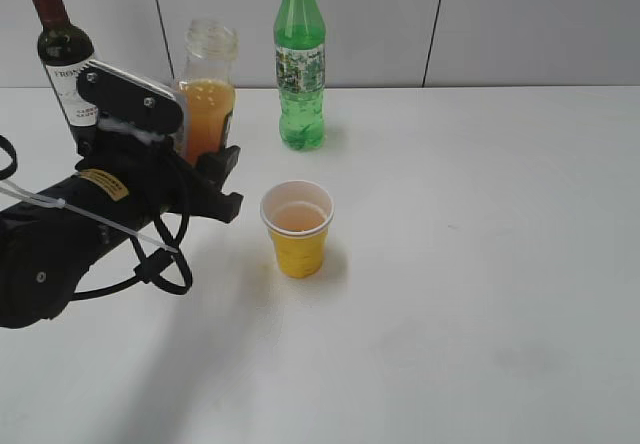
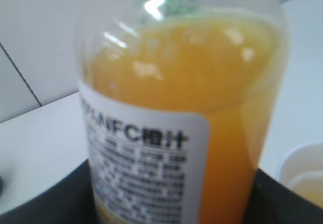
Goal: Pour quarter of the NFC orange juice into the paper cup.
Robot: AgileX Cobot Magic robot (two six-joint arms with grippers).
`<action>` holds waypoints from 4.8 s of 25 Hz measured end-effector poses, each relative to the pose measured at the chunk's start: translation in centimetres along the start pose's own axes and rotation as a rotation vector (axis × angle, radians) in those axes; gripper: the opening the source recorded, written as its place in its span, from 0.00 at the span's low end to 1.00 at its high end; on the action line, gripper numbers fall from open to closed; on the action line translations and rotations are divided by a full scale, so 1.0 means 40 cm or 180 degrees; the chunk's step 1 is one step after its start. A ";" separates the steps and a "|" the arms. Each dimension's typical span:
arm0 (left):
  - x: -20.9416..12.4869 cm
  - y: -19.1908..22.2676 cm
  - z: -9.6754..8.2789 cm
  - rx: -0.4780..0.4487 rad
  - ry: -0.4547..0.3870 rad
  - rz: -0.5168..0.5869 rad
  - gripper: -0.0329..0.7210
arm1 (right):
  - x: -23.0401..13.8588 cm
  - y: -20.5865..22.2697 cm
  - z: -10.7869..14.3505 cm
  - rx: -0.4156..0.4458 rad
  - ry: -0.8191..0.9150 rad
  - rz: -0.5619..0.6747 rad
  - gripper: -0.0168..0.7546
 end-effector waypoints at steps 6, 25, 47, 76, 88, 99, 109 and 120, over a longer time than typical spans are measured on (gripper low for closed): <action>0.018 0.007 0.030 0.0023 -0.0883 -0.0238 0.64 | 0.000 0.000 0.000 0.0000 0.0000 -0.0003 0.72; -0.075 0.256 0.165 0.0362 -0.0868 -0.0809 0.64 | 0.002 0.000 0.000 0.0002 0.0000 -0.0014 0.72; -0.177 0.424 0.175 0.0369 -0.0907 -0.0474 0.67 | 0.002 0.000 0.000 0.0003 0.0000 -0.0017 0.72; -0.099 -0.022 0.226 0.0512 -0.0605 -0.0500 0.87 | 0.002 0.000 0.000 0.0003 0.0000 -0.0017 0.72; -0.036 -0.136 0.367 -0.0076 -0.0892 0.1234 0.84 | 0.002 0.000 0.000 0.0003 0.0000 -0.0017 0.72; -0.023 -0.320 0.380 -0.1090 -0.1076 0.3028 0.82 | 0.002 0.000 0.000 0.0003 0.0000 -0.0017 0.72; -0.026 -0.558 0.305 -0.0809 -0.0998 0.2521 0.81 | 0.002 0.000 0.003 0.0023 0.0012 -0.0014 0.72; -0.108 -0.706 0.201 -0.0378 -0.0954 0.1717 0.81 | 0.002 0.000 0.003 0.0023 0.0012 -0.0014 0.72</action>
Point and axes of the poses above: a point on each arm's last joint axis where the gripper is mounted, y pointing out along that axis toward the gripper, z along the wrist's bending axis when the last joint is at zero, x = y × z, the point moved 6 cm from there along y, pointing out along that axis toward the gripper, and after that the axes turned 14 degrees about y, right-handed, at the moved point
